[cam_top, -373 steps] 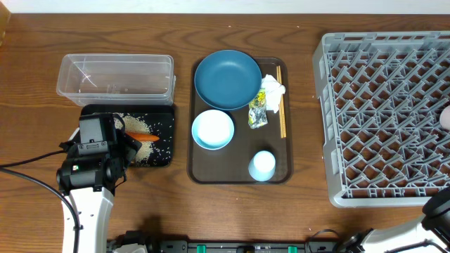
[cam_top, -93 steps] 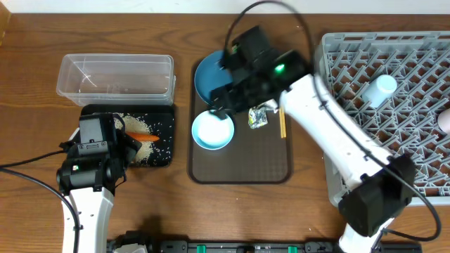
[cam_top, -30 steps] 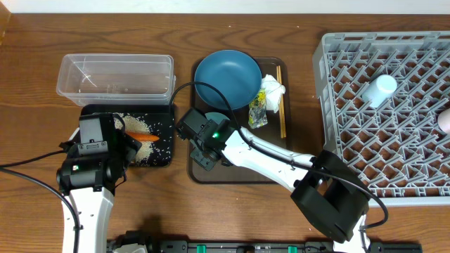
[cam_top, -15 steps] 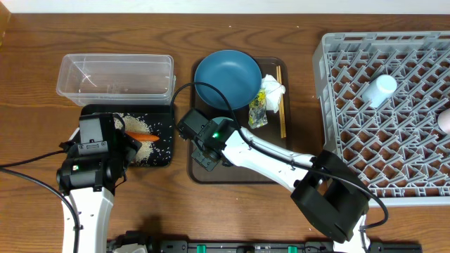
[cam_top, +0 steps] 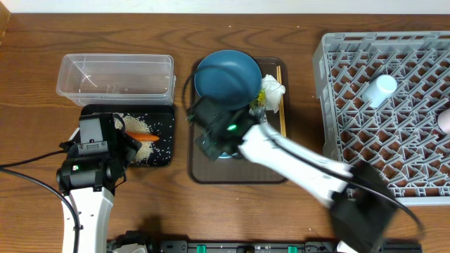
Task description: Sort waste into correct bins and load items into the dishwasher rack
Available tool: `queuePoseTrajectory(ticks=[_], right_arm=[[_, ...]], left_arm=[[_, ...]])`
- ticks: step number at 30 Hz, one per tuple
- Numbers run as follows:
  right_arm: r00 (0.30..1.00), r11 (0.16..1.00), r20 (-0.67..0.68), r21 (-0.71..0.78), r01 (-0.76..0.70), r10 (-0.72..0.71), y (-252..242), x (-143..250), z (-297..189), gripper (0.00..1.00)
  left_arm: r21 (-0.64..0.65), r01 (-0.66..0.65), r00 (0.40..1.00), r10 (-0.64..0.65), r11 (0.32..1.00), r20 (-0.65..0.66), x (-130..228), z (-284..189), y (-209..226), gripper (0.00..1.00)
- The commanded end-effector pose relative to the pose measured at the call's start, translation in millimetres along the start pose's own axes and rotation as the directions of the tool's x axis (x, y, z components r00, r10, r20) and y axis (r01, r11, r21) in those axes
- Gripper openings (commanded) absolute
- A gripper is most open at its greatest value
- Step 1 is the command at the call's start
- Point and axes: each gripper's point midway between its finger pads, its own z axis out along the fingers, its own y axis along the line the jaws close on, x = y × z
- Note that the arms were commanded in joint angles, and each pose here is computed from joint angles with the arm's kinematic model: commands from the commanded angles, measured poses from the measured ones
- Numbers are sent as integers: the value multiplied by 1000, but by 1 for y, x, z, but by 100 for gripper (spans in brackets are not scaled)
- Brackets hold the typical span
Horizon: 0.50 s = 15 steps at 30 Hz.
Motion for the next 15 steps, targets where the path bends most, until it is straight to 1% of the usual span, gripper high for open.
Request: queuePoseTrajectory(ticks=[1,5,6,8,11,12,15], right_arm=[[981,991,151,-52,-119,126,-28,-33,-67,1],[950,973,221,-121,-197,220,-70,-37,-119,1],[948,971,232,-146,-189,220,-76,-36,-129,1],[950,967,255,-223,-126,182,-83,-33,-148,1],[950,951,241,-284,-125,197,-88,-26,-155,1],[953,949,226,-285,-135,203,-89,-23,-153,7],[972,949,168,-294,-110,165,-79,-14,-138,21]], left_arm=[[-1,-6,1000,6,1000,18,-5,-4,0,98],[-1,-6,1000,6,1000,18,-5,-4,0,98],[-1,-6,1000,6,1000,18,-5,-4,0,98],[-1,-6,1000,6,1000,18,-5,-4,0,98],[-1,-6,1000,6,1000,18,-5,-4,0,98],[-1,-6,1000,6,1000,18,-5,-4,0,98],[-1,-6,1000,6,1000,18,-5,-4,0,98]])
